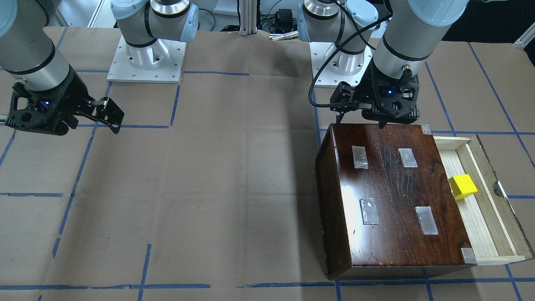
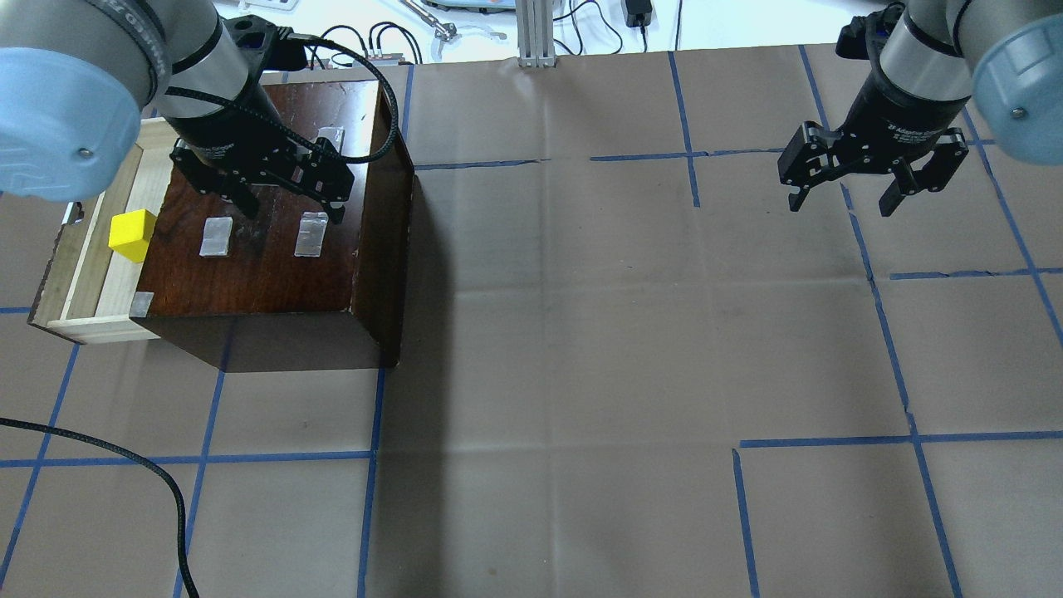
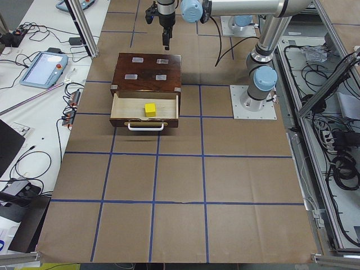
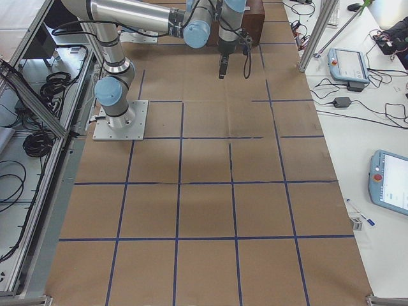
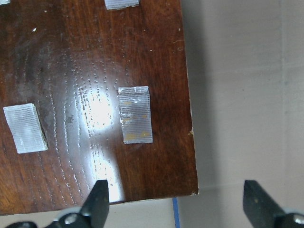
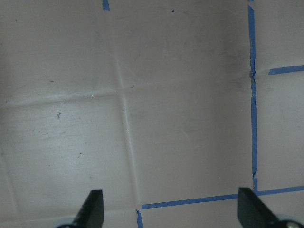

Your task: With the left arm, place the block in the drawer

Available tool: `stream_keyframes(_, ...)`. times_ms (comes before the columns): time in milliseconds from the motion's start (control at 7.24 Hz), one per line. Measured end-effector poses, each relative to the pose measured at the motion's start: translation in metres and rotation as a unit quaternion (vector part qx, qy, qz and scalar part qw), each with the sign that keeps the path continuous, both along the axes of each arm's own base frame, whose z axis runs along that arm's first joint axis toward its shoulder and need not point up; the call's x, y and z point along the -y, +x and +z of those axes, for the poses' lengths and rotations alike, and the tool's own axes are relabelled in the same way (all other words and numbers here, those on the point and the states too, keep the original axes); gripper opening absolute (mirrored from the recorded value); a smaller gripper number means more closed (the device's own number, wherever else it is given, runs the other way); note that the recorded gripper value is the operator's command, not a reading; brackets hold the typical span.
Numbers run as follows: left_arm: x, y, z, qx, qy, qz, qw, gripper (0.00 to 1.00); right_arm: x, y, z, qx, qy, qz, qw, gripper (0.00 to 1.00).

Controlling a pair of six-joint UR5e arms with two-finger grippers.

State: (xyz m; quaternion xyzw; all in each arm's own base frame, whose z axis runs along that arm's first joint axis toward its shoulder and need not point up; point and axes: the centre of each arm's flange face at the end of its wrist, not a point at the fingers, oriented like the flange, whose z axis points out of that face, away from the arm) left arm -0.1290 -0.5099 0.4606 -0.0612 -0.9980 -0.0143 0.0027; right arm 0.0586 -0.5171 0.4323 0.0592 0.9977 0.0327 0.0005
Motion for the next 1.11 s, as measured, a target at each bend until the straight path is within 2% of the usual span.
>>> stream_keyframes(1105,0.0023,0.0007,-0.0060,0.001,0.006,0.002,1.0000,0.99,0.0000,0.0000,0.0000,0.000,0.000,0.000,1.0000,1.00)
